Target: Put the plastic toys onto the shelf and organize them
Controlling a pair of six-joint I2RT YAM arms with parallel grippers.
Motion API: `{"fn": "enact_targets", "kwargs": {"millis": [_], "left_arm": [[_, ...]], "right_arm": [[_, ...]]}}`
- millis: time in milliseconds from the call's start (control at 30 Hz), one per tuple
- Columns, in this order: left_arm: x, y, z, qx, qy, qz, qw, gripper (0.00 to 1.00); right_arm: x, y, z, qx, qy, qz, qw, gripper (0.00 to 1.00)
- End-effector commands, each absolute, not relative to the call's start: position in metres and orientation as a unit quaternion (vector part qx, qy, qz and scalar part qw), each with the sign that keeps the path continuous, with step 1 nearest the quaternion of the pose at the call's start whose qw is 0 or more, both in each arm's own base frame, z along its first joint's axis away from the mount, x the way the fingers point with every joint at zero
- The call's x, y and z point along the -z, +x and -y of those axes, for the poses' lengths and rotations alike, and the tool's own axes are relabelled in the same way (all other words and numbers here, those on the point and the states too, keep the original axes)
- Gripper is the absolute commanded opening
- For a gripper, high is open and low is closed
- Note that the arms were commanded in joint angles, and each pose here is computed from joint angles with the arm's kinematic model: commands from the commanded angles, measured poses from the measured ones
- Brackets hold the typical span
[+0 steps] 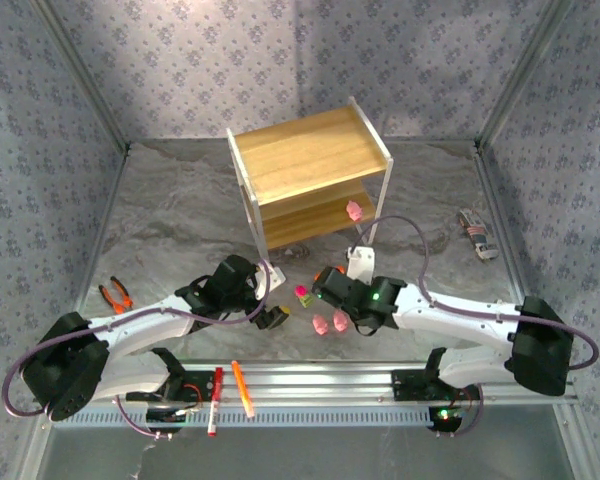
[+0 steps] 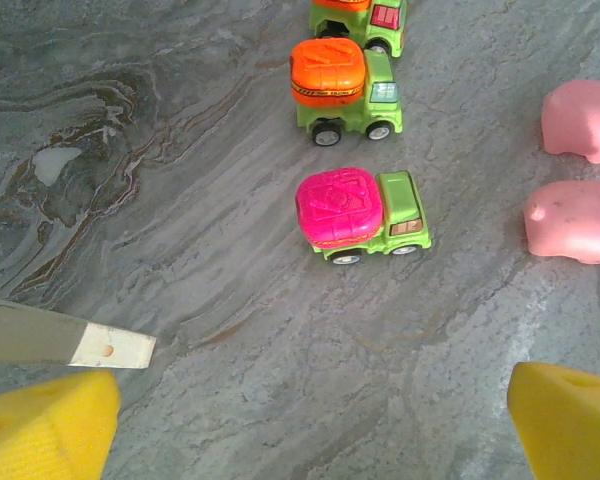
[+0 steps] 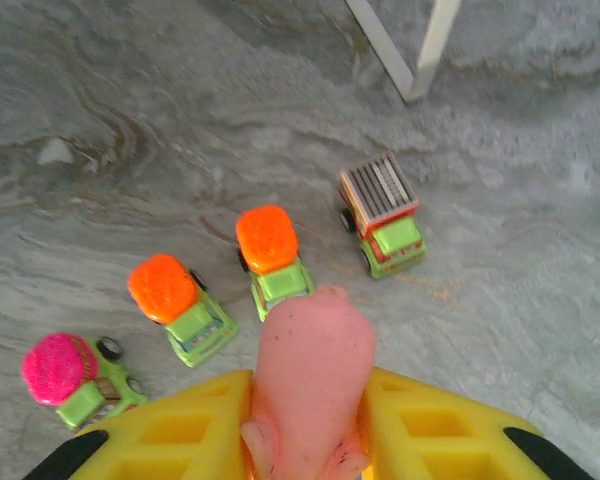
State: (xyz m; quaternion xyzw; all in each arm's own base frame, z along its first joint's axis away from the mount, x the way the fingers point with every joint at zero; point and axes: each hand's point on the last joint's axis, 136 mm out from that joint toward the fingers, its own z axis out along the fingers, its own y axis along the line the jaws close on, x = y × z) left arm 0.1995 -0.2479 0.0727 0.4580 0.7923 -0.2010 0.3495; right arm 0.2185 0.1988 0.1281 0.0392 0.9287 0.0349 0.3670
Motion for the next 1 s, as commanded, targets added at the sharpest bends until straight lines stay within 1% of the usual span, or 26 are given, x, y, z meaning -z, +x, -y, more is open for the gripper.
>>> {"fn": "enact_targets", "kwargs": {"millis": [0,233,400,600,967], "left_arm": [[-0.08,0.205,0.253,0.199,0.462,-0.784,0.363,1.0],[-0.081,0.205,0.253,0.2,0.463,-0.783,0.364,1.0],[-0.081,0.205,0.254,0.199,0.463,-0.783,0.363,0.99],[-0.081,0.206,0.253,0.198,0.462,-0.783,0.365,1.0],[-0.08,0.207,0.253,0.196,0.461,-0.785,0.363,1.0]], "right_arm": [[-0.154,0.225,-0.201,-0.029,-0.005,-0.927,0.375,0.31],[-0.189,0.248,-0.215,-0.057,-0.048,-0.921,0.382,0.31],[-0.202,0.267,-0.216,-0.056,-0.062,-0.919,0.386,0.31],[-0.2,0.285,-0.215,-0.055,-0.078,-0.921,0.378,0.31],[-0.211,0.311,-0.212,-0.069,-0.07,-0.913,0.395,0.31]]}}
